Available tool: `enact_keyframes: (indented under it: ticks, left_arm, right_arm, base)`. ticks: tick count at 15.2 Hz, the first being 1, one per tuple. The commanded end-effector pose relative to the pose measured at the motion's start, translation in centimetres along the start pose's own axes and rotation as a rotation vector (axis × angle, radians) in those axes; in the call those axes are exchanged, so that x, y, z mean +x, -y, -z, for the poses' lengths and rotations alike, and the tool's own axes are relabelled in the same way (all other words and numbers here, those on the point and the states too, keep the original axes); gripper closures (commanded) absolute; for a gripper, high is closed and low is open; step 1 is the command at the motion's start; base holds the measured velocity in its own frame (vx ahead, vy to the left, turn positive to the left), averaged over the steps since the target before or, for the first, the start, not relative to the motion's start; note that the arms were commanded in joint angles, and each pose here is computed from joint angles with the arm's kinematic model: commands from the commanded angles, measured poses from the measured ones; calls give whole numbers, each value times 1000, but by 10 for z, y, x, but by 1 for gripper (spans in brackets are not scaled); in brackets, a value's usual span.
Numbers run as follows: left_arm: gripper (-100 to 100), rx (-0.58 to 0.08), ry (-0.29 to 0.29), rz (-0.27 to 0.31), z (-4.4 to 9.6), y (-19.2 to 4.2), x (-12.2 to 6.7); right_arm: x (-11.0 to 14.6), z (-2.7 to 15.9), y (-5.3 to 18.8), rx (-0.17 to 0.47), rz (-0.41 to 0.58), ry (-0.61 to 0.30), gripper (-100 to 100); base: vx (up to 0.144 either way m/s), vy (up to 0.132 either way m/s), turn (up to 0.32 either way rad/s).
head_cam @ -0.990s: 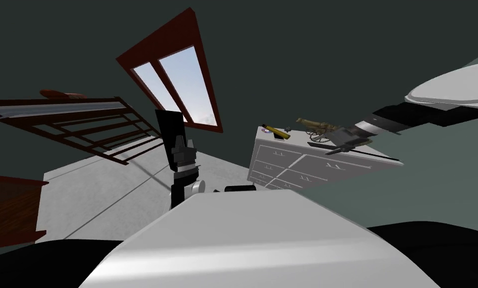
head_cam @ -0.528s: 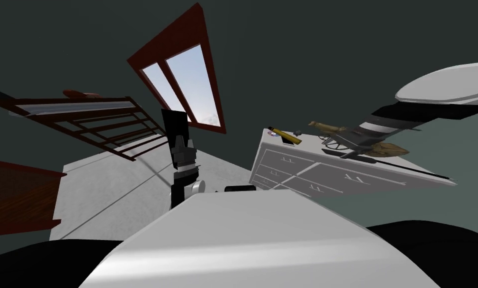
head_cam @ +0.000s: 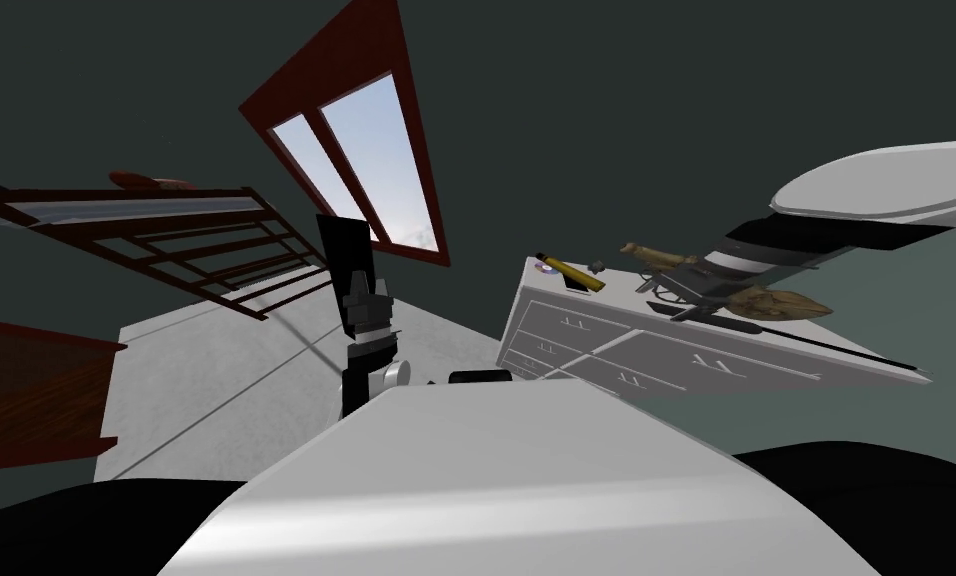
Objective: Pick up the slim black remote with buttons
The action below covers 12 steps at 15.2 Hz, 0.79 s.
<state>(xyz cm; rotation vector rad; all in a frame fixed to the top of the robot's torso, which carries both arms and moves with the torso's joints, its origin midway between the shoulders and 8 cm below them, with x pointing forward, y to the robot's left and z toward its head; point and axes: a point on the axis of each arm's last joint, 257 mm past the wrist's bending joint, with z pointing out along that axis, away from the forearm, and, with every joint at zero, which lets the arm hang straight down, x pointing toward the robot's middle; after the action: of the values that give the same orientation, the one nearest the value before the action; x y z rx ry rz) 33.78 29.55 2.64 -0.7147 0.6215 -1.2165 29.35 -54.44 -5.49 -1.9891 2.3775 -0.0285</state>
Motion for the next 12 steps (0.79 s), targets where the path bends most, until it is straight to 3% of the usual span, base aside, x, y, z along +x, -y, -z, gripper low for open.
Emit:
enact_keyframes:
  ticks: [1,8,9,12]
  left_arm:
    - [0,0,0,0,0,0,0]
    - [0,0,0,0,0,0,0]
    - [0,0,0,0,0,0,0]
    - [0,0,0,0,0,0,0]
  right_arm:
    - [-4,-2,-2,1,-2,0,-100]
    - [-17,-9,-5,12,1,-1,-100]
    - [-17,-9,-6,12,-1,-1,100]
    - [-17,-9,-5,12,-3,-1,100]
  base:
    - [-3,-40,-1]
    - [-1,-37,-2]
    - [0,-8,1]
    - [0,0,0]
